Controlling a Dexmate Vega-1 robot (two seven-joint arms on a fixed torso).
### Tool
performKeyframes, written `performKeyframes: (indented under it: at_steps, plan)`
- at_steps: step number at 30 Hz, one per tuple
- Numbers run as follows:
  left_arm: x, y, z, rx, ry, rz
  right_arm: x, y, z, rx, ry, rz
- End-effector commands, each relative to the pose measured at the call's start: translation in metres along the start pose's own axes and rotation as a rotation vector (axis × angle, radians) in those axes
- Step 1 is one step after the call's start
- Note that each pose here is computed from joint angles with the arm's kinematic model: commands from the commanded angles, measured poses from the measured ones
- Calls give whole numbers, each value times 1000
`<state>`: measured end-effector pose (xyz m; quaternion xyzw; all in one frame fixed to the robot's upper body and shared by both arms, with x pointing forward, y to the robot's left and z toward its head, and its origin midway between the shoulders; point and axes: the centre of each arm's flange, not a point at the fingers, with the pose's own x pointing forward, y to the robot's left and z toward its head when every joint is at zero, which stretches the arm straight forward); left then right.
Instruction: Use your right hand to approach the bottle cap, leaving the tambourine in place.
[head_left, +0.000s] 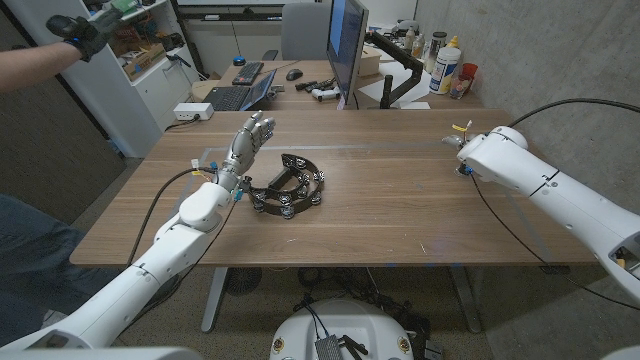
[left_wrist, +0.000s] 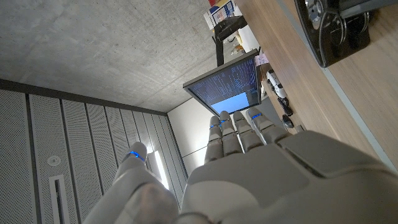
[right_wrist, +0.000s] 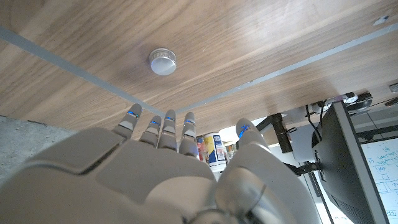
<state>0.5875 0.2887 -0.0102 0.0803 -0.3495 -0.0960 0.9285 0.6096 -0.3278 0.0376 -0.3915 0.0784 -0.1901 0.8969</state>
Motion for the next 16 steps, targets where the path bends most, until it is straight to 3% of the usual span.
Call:
performKeyframes:
  at_steps: [1, 10, 16]
  plan:
    - [3, 7, -1, 20, -4, -9, 5, 6, 4, -1, 9, -9]
    - [6, 10, -2, 12, -11, -16, 7, 12, 9, 12, 15, -13]
    - [9, 6, -2, 3, -11, -30, 7, 13, 10, 9, 21, -4]
